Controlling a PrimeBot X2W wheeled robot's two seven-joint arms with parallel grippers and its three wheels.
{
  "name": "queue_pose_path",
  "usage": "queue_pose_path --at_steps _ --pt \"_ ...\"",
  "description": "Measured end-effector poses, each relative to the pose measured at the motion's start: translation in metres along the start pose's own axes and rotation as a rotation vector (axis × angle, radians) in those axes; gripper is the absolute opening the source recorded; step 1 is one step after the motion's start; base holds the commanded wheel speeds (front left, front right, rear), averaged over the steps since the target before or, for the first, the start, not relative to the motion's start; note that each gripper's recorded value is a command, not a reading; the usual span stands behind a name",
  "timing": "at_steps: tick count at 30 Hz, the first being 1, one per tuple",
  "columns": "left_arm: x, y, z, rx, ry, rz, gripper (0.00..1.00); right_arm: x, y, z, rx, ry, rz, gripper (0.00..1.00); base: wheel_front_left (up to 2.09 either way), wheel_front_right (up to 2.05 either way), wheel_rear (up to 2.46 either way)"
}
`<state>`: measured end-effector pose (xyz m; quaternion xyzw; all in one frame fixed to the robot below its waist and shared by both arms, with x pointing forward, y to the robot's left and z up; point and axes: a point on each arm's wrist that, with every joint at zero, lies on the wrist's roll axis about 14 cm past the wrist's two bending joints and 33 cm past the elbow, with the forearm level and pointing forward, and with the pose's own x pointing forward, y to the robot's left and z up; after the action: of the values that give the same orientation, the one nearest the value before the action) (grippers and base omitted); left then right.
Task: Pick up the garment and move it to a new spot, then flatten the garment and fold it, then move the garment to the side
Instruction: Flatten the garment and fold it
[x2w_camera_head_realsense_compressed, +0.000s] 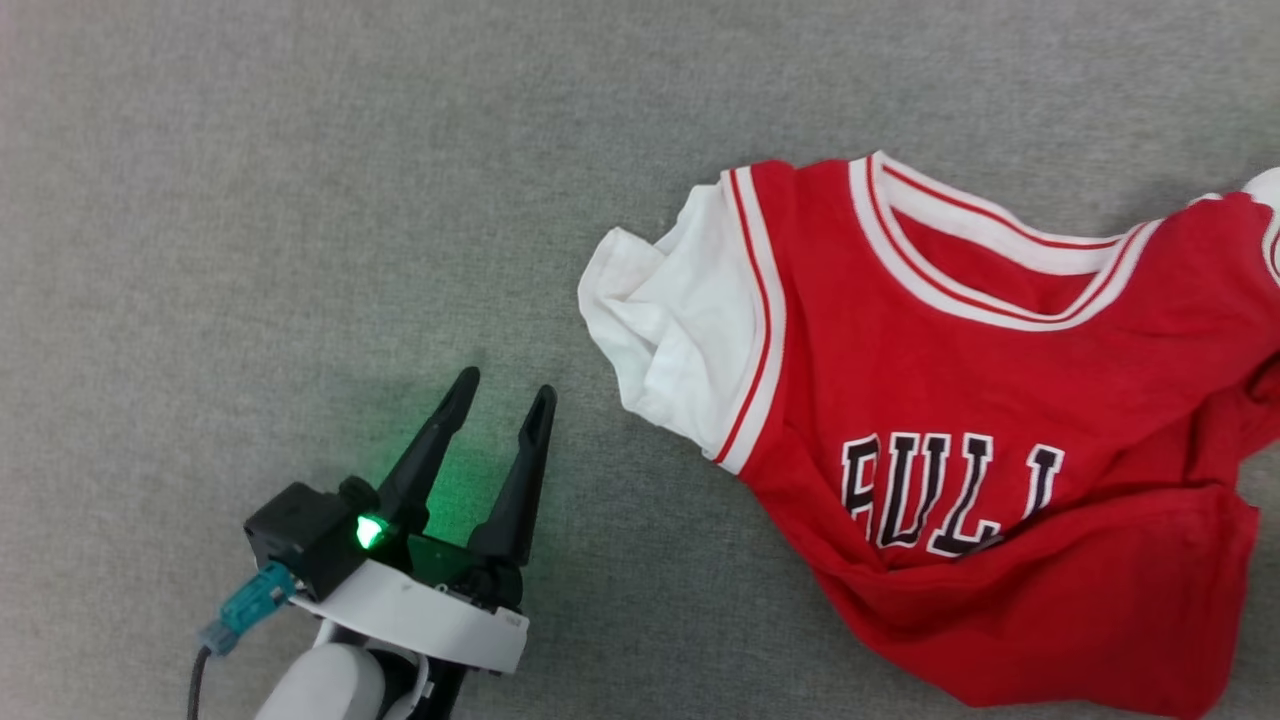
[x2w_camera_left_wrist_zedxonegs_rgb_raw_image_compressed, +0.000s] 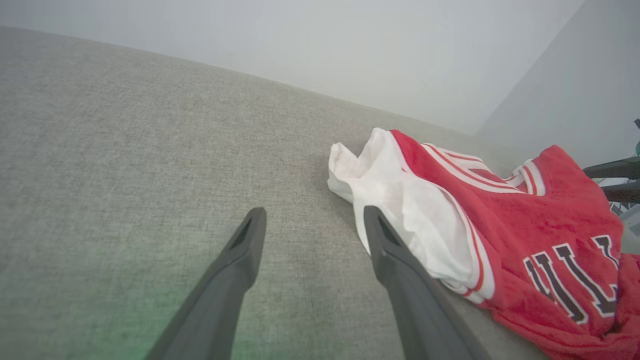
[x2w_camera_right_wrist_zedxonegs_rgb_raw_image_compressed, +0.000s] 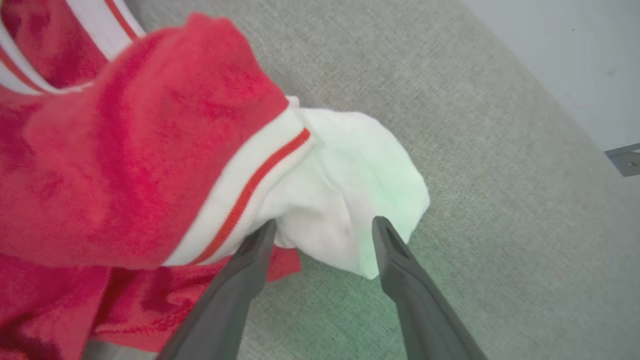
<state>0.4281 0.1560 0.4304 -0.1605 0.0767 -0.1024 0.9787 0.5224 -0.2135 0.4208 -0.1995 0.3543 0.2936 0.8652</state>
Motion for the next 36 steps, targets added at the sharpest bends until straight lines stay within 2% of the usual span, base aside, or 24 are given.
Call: queue_pose_path --at_steps 6,7,8,9,10,22,25,28,32,36 --pt "0.000 0.008 -0.007 0.007 0.011 0.019 1.00 0.020 0.016 -0.003 -0.009 0.019 0.073 1.00 0.00 0.00 0.00" --pt "0.000 0.009 -0.008 0.007 0.011 0.022 1.00 0.020 0.017 -0.002 -0.011 0.018 0.078 0.67 0.00 0.00 0.00" --pt "0.000 0.008 -0.008 0.008 0.012 0.018 1.00 0.020 0.017 -0.002 -0.011 0.016 0.079 0.44 0.00 0.00 0.00" --pt "0.001 0.008 -0.009 0.006 0.011 0.017 1.00 0.020 0.017 -0.003 -0.013 0.014 0.080 0.34 0.00 0.00 0.00" --pt "0.002 0.007 -0.009 0.006 0.011 0.015 1.00 0.019 0.017 -0.003 -0.013 0.013 0.082 0.01 0.00 0.00 0.00" --pt "0.012 0.003 0.000 0.022 -0.019 -0.026 1.00 0.008 0.009 0.003 -0.009 -0.043 0.064 0.00 0.00 0.00 0.00" --pt "0.023 0.004 0.021 0.101 -0.040 -0.075 1.00 0.006 0.007 0.006 -0.001 -0.061 0.061 0.00 0.00 0.00 0.00" --pt "0.044 -0.003 0.046 0.229 -0.033 -0.161 1.00 0.006 0.007 0.011 0.004 -0.082 0.062 0.00 0.00 0.00 0.00" --pt "0.068 -0.029 0.045 0.310 0.128 -0.306 1.00 0.005 0.006 0.018 0.016 -0.105 0.063 0.00 0.00 0.00 0.00" --pt "0.085 -0.043 0.027 0.285 0.353 -0.387 1.00 0.009 0.008 0.017 0.021 -0.104 0.072 0.00 0.00 0.00 0.00"
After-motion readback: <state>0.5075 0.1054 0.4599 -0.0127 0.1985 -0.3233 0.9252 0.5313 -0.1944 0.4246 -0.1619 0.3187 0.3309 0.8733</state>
